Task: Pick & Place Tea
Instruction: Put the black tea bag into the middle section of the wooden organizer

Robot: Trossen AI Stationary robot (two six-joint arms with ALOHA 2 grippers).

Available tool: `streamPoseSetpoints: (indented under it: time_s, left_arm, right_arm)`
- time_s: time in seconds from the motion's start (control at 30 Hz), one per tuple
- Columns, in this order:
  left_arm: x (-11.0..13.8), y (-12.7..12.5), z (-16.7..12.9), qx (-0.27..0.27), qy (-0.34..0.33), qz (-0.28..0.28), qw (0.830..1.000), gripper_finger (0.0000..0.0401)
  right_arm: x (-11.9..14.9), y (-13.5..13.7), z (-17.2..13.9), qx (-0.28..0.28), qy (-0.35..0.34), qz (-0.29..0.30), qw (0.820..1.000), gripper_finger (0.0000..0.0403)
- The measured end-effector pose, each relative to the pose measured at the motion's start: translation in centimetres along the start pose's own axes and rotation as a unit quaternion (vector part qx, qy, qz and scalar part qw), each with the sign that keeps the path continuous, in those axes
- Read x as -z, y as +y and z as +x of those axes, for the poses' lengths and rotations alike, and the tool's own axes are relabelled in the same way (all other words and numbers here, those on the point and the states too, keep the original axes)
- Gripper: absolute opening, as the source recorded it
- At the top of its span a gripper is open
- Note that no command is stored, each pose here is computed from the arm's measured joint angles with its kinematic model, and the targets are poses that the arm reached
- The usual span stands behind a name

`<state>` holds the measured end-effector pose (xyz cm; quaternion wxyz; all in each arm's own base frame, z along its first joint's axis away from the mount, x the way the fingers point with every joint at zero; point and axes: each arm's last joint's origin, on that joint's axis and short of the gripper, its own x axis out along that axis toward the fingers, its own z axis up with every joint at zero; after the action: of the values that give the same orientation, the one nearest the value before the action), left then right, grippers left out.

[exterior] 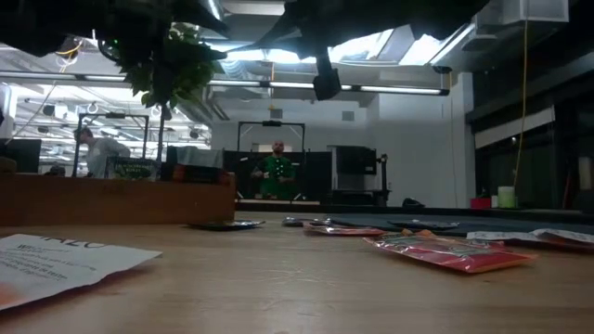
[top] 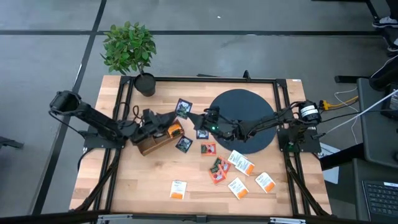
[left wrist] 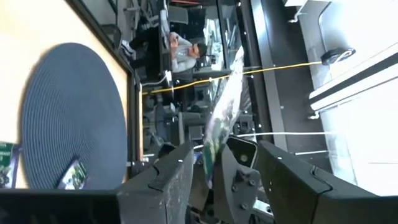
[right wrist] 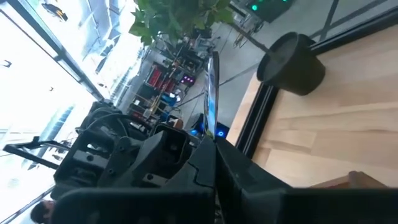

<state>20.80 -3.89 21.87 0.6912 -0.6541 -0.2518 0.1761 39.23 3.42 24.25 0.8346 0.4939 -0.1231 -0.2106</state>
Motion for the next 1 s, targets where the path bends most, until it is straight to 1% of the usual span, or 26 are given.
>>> streamPoseSetpoints:
  time_s: [0.2, 0.3, 0.47, 0.73, 0.9, 1.0]
  left_arm:
    - [0.1, -0.2, 0.9, -0.017, 0.008, 0.014, 1.0, 0.0171]
    - [0.1, -0.5, 1.3, -0.018, 0.006, 0.016, 1.0, 0.016]
    - [0.1, -0.7, 1.6, -0.016, 0.001, 0.023, 1.0, 0.0115]
    - [0.0, -0.7, 1.6, -0.019, -0.008, 0.025, 0.999, 0.001]
    - [0.0, -0.7, 1.6, -0.019, -0.002, 0.033, 0.999, 0.0002]
    - [0.1, -0.7, 1.5, -0.018, 0.006, 0.035, 0.999, 0.0002]
  right_arm:
    - [-0.2, 0.2, 0.1, -0.019, 0.01, 0.009, 1.0, 0.0002]
    - [-0.2, 0.2, 0.2, -0.02, 0.012, 0.009, 1.0, 0.0002]
    - [-0.2, 0.2, 0.2, -0.02, 0.012, 0.009, 1.0, 0.0002]
    - [-0.2, 0.1, 0.2, -0.02, 0.012, 0.009, 1.0, 0.0003]
    - [-0.2, 0.1, 0.2, -0.02, 0.012, 0.007, 1.0, 0.0004]
    - [-0.1, 0.1, 0.2, -0.023, 0.022, 0.004, 0.999, 0.0013]
